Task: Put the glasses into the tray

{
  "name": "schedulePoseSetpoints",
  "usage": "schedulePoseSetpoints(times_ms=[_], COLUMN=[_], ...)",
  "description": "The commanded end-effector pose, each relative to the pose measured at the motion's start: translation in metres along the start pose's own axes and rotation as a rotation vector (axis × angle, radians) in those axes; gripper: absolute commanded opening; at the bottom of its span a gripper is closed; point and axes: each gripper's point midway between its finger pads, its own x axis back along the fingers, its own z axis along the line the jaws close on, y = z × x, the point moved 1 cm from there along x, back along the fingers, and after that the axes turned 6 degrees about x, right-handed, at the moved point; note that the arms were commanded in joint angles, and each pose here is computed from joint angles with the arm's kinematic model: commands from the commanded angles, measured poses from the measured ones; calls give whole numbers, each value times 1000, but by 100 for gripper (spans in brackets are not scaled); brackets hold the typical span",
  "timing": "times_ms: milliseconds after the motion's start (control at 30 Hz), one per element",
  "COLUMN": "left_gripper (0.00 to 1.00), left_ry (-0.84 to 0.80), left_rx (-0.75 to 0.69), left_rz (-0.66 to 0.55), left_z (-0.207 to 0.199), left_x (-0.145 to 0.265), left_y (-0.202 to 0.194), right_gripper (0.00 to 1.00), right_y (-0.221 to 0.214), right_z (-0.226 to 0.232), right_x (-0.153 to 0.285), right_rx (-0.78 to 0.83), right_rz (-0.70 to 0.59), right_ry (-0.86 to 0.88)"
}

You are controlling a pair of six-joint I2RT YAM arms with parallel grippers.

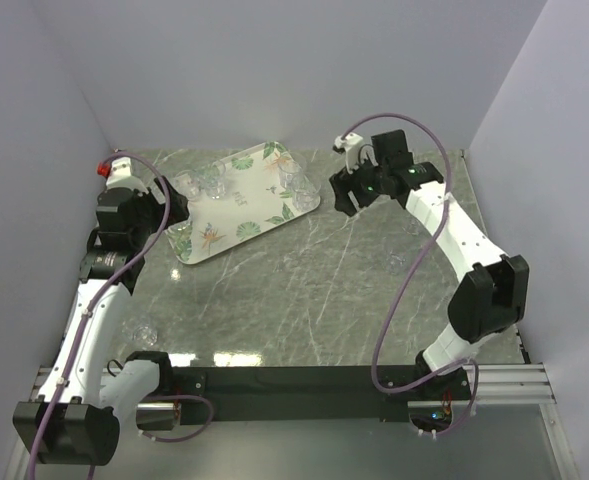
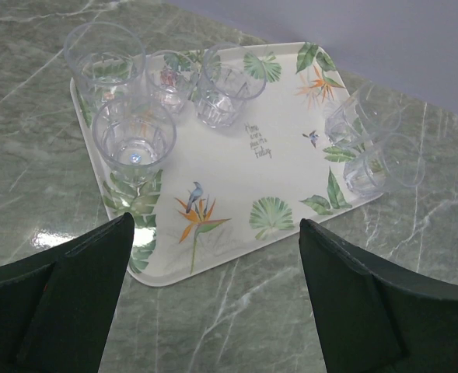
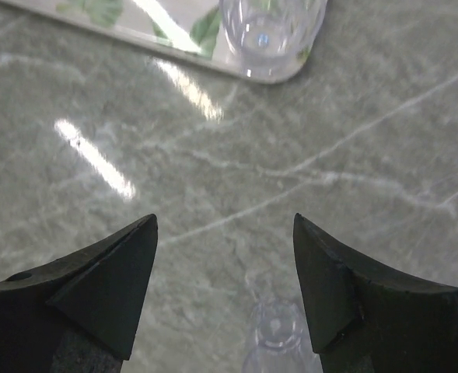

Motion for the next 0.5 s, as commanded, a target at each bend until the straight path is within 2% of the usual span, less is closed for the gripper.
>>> schedulePoseSetpoints(times_ms=[0,467], left_gripper=[93,93], left_ry=[-40,-88], left_rx=[-6,-2], left_rz=[-42,-37], left_z=[-8,-17], left_x=[4,9], left_y=[10,11], right_gripper=[77,77], right_y=[-6,-91], right_z=[-2,-24], right_x=[30,73], right_rx=[13,-137], right_rz=[-59,-30], right_ry=[31,-68])
